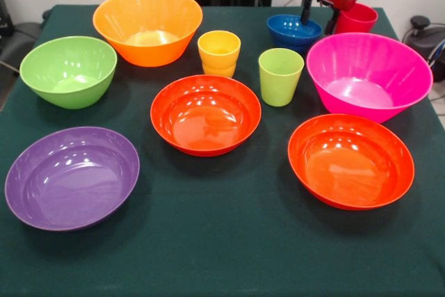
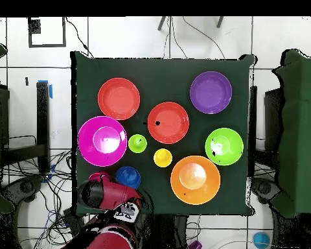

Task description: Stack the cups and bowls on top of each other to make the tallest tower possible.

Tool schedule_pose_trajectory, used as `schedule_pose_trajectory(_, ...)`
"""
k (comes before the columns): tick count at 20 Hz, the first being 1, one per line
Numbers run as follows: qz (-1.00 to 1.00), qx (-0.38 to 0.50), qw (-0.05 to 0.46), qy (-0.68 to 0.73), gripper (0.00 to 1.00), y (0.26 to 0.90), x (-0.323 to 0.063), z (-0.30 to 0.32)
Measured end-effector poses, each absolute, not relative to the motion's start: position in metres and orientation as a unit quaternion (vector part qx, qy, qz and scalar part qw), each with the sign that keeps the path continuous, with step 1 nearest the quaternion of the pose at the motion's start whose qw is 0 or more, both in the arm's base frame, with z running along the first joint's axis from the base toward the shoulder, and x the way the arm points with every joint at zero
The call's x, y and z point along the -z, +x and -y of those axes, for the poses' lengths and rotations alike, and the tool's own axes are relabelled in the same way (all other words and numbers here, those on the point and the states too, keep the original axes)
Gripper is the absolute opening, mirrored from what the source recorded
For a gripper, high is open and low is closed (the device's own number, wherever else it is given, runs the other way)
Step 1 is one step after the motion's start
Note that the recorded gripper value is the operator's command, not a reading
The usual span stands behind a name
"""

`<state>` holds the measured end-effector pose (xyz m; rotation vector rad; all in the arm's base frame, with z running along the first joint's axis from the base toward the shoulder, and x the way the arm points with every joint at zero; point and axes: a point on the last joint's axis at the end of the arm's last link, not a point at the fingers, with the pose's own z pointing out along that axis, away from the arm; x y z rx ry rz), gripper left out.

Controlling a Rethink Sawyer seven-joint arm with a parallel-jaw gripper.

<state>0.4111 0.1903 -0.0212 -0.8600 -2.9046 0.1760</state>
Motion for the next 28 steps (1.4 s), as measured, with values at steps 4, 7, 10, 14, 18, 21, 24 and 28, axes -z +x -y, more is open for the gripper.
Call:
schedule_pose_trajectory(4,0.952,-0.056,0.063,-0.293,1.00,0.409,0.022,-0.181)
schedule_pose_trajectory(7,0.949,-0.052,0.074,-0.303,1.00,0.406,0.023,-0.168)
schedule_pose_trajectory(10,0.946,-0.050,0.081,-0.310,0.00,0.404,0.023,-0.157)
schedule_pose_trajectory(14,0.945,-0.048,0.084,-0.314,0.00,0.403,0.021,-0.147)
schedule_pose_trajectory(18,0.946,-0.046,0.081,-0.312,0.00,0.404,0.014,-0.143)
schedule_pose_trajectory(21,0.947,-0.042,0.073,-0.310,0.00,0.408,0.006,-0.142)
schedule_pose_trajectory(24,0.949,-0.038,0.063,-0.307,0.00,0.414,-0.002,-0.141)
schedule_pose_trajectory(28,0.949,-0.033,0.052,-0.308,0.00,0.422,-0.011,-0.140)
